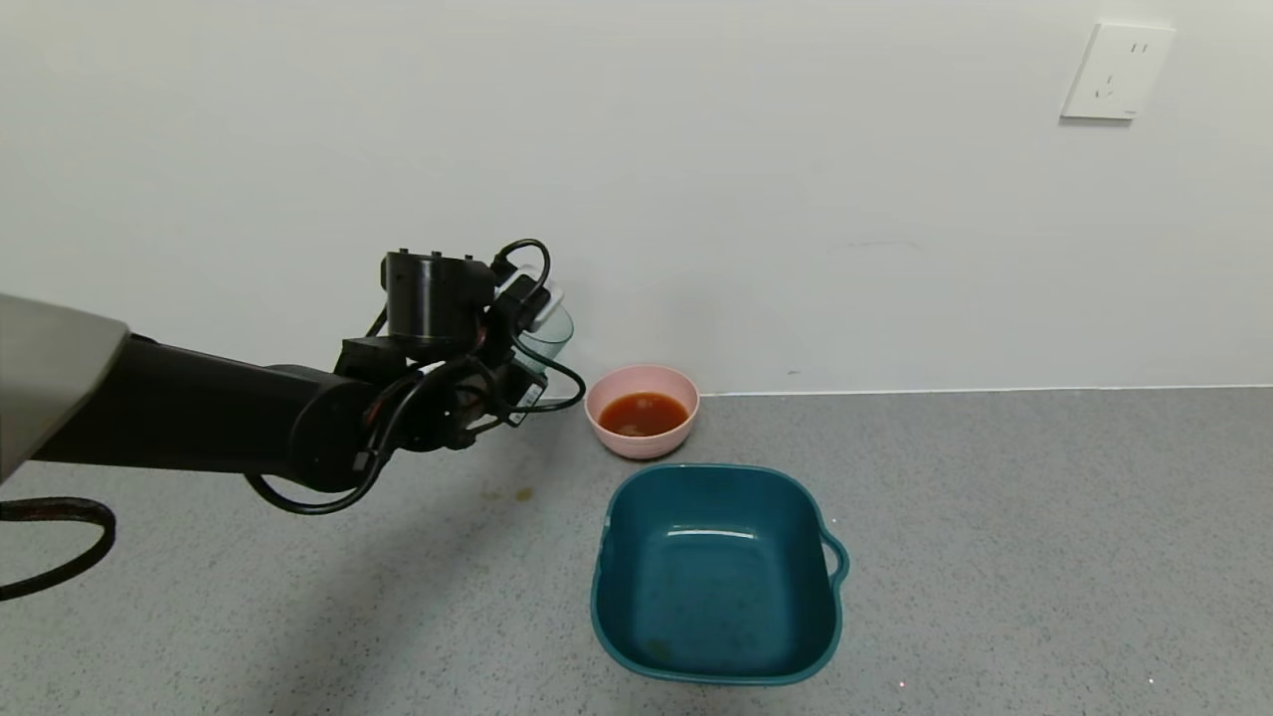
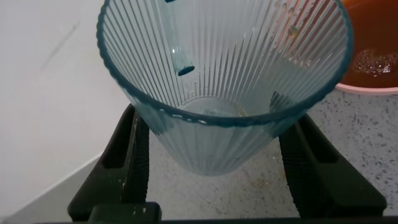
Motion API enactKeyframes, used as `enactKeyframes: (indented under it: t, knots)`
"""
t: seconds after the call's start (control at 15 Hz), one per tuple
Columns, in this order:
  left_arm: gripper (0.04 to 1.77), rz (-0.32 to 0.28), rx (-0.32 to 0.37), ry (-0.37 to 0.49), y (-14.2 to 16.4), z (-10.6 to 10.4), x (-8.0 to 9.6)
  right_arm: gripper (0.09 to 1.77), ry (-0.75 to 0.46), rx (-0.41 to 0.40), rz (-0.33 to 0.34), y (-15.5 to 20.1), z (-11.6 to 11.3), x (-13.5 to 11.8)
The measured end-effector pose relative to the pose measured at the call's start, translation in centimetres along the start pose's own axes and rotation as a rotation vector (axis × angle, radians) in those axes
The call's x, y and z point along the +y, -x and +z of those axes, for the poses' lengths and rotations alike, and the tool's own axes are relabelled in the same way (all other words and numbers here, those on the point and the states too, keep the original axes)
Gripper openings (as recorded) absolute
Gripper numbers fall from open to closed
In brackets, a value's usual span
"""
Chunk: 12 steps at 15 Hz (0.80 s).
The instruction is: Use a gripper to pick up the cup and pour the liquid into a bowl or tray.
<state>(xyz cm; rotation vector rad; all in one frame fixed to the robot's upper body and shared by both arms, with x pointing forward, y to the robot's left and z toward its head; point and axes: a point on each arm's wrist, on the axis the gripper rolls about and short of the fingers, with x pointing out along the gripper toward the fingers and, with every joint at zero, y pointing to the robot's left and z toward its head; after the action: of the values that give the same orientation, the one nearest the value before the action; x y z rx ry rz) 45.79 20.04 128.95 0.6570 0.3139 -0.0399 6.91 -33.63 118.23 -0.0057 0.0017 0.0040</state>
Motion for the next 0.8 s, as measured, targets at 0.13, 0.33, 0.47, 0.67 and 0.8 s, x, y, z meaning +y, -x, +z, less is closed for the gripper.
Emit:
enactKeyframes:
  t: [0.13,0.33,0.47,0.67,0.8]
  knots:
    - [1.23,-0.011,0.011,0.136,0.6,-1.1,1.1,1.71,0.0,0.0,0.0,0.0,0.0,0.0]
    - [1.23,-0.051,0.019,0.285,1.6,-2.6,2.4,1.71,0.0,0.0,0.0,0.0,0.0,0.0]
    - [1.23,-0.082,0.031,0.333,2.1,-4.2,3.6,1.71,0.0,0.0,0.0,0.0,0.0,0.0]
    - [1.23,-0.115,0.03,0.411,2.7,-6.2,5.3,1.71,0.0,0.0,0.0,0.0,0.0,0.0]
    - [1.23,-0.102,-0.005,0.47,3.0,-7.2,6.2,1.71,0.0,0.0,0.0,0.0,0.0,0.0]
